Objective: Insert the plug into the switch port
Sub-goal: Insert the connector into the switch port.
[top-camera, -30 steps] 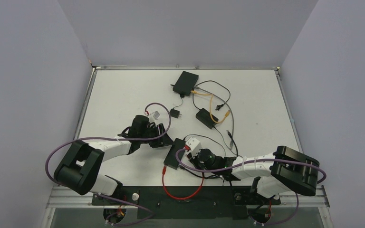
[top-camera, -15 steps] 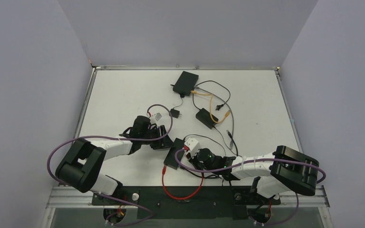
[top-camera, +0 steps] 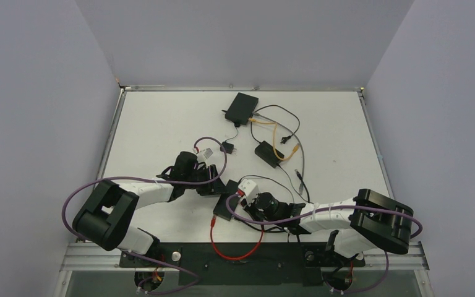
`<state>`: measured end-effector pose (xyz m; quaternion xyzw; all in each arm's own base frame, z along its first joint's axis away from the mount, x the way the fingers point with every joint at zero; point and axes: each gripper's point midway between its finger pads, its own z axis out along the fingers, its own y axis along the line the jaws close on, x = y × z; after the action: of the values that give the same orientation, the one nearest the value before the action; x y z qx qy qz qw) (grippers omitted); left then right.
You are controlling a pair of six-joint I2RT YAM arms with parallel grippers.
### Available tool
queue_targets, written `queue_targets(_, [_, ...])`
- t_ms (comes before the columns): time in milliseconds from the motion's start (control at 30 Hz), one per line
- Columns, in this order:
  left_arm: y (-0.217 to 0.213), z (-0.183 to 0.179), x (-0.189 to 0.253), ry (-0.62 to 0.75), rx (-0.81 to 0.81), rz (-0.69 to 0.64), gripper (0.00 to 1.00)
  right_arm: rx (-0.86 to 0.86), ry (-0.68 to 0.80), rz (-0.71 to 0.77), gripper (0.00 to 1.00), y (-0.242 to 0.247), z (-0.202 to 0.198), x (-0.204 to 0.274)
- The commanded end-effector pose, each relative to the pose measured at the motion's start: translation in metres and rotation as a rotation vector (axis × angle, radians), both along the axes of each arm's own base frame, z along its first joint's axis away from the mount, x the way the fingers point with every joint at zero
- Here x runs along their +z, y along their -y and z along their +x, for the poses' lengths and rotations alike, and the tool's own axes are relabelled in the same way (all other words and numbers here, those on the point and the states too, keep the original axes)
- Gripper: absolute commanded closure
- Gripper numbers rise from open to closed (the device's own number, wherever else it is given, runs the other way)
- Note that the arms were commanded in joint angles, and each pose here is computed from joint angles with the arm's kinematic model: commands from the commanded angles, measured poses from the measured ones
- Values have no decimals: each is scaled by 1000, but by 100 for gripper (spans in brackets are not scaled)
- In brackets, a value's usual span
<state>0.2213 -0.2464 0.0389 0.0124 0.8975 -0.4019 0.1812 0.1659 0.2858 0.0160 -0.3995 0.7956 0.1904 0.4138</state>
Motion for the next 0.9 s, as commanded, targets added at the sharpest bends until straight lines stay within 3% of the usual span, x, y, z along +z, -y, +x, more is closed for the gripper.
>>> queue_targets(0, [9, 5, 10, 44, -39, -24, 61, 17, 44, 79, 100, -22, 7, 22])
queue_targets(867, [14, -4, -2, 22, -83, 10, 63, 46, 102, 73, 100, -28, 5, 35])
